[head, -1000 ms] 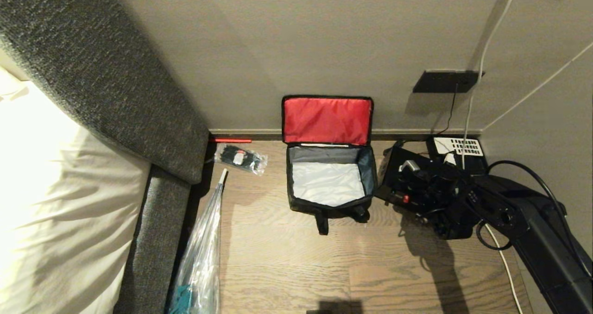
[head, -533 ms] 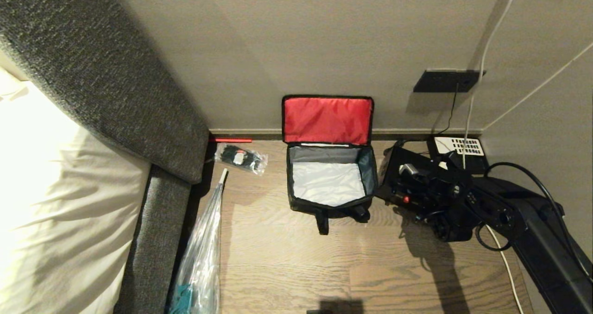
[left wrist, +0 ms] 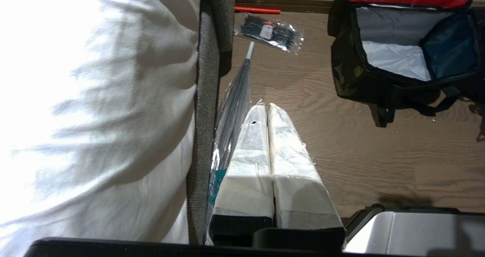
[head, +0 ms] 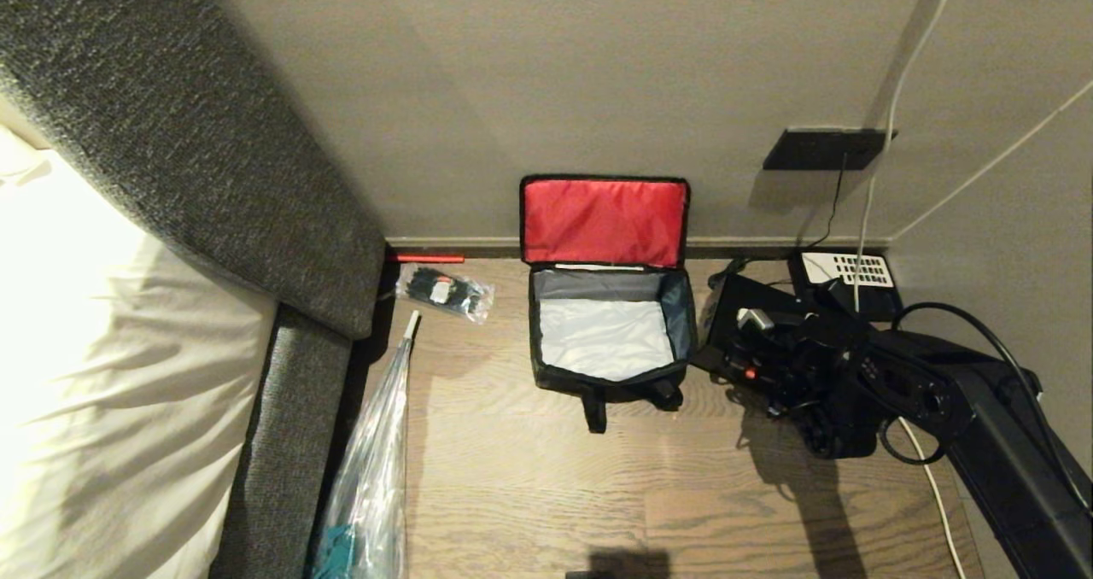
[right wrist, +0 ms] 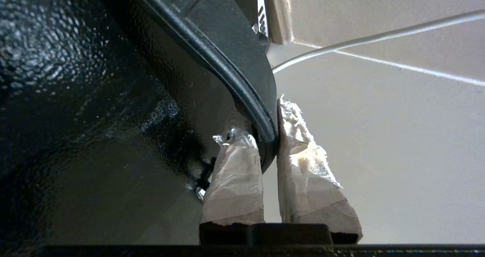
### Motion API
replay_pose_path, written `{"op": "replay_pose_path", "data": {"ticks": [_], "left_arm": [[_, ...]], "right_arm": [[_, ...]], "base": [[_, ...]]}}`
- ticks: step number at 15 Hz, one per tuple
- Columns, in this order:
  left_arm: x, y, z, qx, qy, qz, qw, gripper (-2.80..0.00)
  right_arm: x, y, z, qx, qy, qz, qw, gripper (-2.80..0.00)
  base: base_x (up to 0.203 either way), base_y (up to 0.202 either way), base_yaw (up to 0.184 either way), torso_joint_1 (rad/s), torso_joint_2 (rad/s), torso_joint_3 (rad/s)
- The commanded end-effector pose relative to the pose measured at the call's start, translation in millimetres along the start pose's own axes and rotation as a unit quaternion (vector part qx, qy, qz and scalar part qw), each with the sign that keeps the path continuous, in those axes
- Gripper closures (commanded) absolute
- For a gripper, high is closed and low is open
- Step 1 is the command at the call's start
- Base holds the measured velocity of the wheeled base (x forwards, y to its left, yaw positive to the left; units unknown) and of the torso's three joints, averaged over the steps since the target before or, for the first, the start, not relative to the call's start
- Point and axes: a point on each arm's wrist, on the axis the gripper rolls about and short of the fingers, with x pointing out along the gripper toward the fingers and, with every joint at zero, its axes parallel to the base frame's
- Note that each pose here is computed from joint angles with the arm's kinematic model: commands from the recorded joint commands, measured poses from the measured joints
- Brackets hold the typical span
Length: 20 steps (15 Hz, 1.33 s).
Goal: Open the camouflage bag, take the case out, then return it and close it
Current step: Place the black box back
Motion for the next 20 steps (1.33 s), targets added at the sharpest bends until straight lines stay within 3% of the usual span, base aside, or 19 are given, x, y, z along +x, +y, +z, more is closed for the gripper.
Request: {"op": "replay_pose_path", "data": {"ticks": [1,14,20], "left_arm": [[0.0,0.0,0.1,0.0,0.0,0.0,1.0,0.0],[0.0,0.0,0.1,0.0,0.0,0.0,1.0,0.0],[0.0,0.0,0.1,0.0,0.0,0.0,1.0,0.0]], "right_arm": [[-0.2,-13.2,6.7,0.012,-0.006,-0.013,1.0,0.0],[-4.9,-64.8,24.2,0.035,-0.021,-0.042,0.998,0.0],[-10.2,-112.9,32.3,0.045,-0.027,-0.069,0.996,0.0]], "base": [[0.0,0.0,0.0,0.0,0.0,0.0],[0.0,0.0,0.0,0.0,0.0,0.0],[0.0,0.0,0.0,0.0,0.0,0.0]]}}
